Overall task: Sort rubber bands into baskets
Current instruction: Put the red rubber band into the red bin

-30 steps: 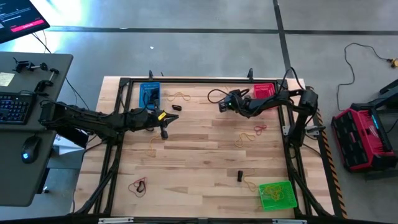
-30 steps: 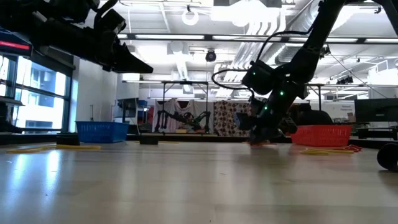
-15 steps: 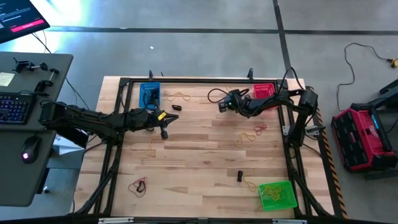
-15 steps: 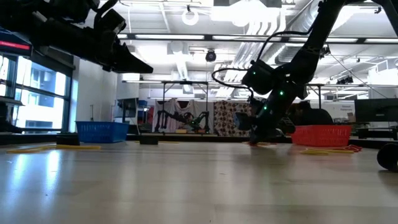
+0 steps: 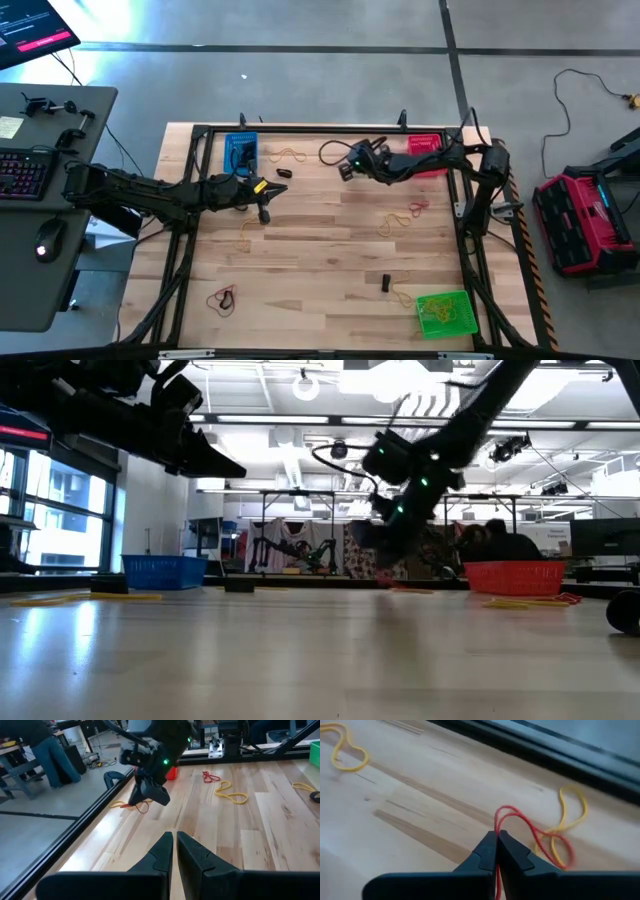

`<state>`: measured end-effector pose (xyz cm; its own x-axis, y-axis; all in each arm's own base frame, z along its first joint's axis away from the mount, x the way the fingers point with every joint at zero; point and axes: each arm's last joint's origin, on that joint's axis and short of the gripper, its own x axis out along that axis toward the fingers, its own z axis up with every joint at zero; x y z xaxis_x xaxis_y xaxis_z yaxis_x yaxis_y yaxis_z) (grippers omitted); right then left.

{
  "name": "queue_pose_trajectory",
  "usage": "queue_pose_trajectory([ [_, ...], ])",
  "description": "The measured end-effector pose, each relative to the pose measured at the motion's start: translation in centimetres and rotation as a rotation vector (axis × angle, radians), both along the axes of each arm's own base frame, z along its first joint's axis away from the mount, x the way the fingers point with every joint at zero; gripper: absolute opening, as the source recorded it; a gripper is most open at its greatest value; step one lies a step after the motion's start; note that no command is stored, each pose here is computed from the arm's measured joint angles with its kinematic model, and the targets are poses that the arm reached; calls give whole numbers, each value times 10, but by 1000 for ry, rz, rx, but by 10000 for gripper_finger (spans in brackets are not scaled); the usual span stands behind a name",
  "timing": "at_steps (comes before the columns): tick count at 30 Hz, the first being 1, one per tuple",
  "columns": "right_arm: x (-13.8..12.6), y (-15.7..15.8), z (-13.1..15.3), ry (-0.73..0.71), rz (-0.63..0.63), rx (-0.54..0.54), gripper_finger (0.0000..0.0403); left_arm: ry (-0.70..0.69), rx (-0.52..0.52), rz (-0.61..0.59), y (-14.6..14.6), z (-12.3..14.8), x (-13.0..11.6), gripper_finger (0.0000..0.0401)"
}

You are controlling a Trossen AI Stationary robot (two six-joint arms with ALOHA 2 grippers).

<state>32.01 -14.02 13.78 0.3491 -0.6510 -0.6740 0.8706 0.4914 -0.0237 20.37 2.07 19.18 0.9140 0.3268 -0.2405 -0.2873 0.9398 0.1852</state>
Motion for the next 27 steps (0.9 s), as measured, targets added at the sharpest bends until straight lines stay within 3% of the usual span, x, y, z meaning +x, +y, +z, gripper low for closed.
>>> queue_pose_trajectory([
  [9, 31, 12, 57, 203, 79, -73, 1, -2, -7, 2, 0, 0, 0, 14],
  [14, 28, 19, 84, 401, 62, -110, 0, 7, -7, 2, 0, -1, 0, 14],
  [19, -2, 24, 114, 511, -50, -140, 0, 27, -8, 2, 0, -3, -1, 14],
  [27, -79, 43, 143, 392, -165, -108, 0, 21, -7, 2, 0, -2, -1, 14],
])
